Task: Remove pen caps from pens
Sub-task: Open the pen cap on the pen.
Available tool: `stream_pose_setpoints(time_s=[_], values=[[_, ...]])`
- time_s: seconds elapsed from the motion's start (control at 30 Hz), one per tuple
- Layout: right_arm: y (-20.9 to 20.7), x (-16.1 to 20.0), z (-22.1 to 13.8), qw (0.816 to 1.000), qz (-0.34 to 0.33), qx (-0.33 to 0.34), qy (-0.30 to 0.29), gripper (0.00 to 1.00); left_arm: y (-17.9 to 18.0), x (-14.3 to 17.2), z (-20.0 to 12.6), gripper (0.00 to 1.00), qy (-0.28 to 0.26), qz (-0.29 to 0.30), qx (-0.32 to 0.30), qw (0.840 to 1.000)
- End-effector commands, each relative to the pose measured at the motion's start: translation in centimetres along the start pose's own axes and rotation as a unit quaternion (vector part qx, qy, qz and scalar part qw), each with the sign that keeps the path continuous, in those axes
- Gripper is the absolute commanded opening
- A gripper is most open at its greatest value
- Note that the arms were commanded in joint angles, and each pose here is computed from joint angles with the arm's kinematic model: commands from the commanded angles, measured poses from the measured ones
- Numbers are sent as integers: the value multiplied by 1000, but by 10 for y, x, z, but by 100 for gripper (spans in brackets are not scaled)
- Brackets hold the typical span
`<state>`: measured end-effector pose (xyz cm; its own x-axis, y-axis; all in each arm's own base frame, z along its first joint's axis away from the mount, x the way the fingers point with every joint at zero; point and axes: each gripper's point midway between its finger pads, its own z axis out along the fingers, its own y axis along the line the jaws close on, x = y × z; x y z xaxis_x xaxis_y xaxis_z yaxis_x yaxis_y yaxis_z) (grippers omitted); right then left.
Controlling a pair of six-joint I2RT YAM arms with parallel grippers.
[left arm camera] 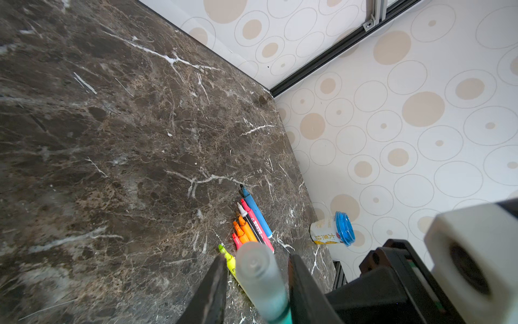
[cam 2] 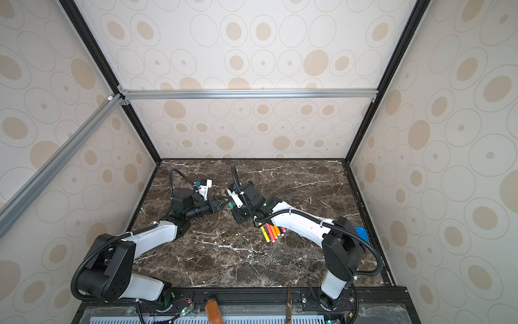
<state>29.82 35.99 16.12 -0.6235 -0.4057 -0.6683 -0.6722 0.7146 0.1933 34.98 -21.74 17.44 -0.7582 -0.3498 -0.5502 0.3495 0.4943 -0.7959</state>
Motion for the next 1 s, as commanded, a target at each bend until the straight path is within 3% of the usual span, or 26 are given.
stream_pose_setpoints(time_s=[0.0, 0.53, 0.7, 0.8, 0.97], values=[[1, -1, -5, 1000, 8, -6, -8, 0, -18, -20, 2, 34, -24, 17, 17, 999], [3, 2, -1, 1000, 12, -11, -5, 1, -22, -26, 6, 9, -29, 17, 27, 999], [3, 1, 3, 1000, 17, -15, -12, 37, -22, -24, 6, 4, -27, 14, 28, 999], [4, -2, 4, 999, 17, -20, -25, 43, -26, -23, 6, 3, -27, 11, 36, 999], [0, -7, 11, 999, 21, -20, -41, 44, -29, -23, 6, 2, -25, 9, 41, 999]])
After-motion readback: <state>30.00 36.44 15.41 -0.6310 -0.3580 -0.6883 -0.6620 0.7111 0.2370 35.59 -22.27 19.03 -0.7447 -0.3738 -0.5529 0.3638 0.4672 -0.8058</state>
